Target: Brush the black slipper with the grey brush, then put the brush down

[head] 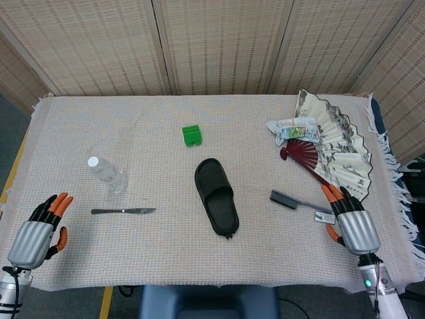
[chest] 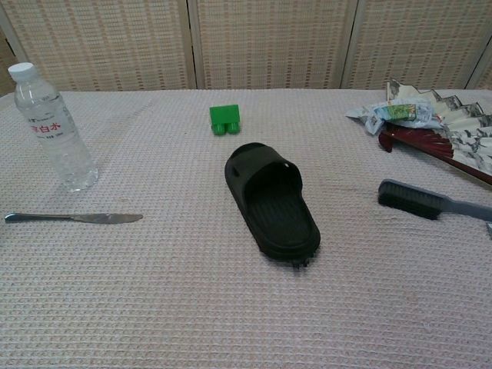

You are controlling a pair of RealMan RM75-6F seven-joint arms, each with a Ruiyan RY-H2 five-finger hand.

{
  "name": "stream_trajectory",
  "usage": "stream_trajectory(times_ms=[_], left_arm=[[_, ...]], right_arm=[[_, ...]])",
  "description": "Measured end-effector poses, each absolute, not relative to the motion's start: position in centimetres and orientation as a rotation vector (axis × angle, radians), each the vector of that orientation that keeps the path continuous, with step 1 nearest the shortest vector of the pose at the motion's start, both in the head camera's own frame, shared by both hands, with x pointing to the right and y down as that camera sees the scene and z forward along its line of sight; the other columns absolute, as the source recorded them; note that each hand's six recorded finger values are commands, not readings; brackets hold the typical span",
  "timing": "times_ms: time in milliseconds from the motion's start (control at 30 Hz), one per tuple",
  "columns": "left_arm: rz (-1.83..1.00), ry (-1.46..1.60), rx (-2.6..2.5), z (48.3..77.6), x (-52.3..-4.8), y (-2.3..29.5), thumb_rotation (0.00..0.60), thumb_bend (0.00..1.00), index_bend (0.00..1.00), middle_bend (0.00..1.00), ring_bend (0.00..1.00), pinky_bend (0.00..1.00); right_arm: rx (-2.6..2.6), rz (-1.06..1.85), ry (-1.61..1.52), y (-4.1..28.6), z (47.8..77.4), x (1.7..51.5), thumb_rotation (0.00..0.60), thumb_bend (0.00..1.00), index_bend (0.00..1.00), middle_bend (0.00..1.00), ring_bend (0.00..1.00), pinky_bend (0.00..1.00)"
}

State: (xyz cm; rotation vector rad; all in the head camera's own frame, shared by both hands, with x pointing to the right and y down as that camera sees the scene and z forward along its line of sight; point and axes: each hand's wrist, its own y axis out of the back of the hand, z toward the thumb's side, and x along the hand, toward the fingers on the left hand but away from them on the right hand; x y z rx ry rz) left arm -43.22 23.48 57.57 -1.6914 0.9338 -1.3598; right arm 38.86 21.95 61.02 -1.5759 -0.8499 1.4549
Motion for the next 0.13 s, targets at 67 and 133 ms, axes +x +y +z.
stream_trajectory(times_ms=[67, 133], left_arm=[[-1.359, 0.932, -1.693, 57.6, -43.2, 23.5, 0.6, 0.52, 0.0, 0.0, 0.0, 0.15], [-1.357, 0.934, -1.694, 57.5, -43.2, 23.6, 0.6, 0.49, 0.0, 0.0, 0.0, 0.15]], right_arm=[[-1.558, 1.514, -0.9, 22.7, 59.9, 39.6, 0.6, 0.32, 0.0, 0.0, 0.0, 0.03], [-1.515, 1.577, -0.901, 23.1, 59.1, 40.6, 0.6, 0.32, 0.0, 0.0, 0.0, 0.0]])
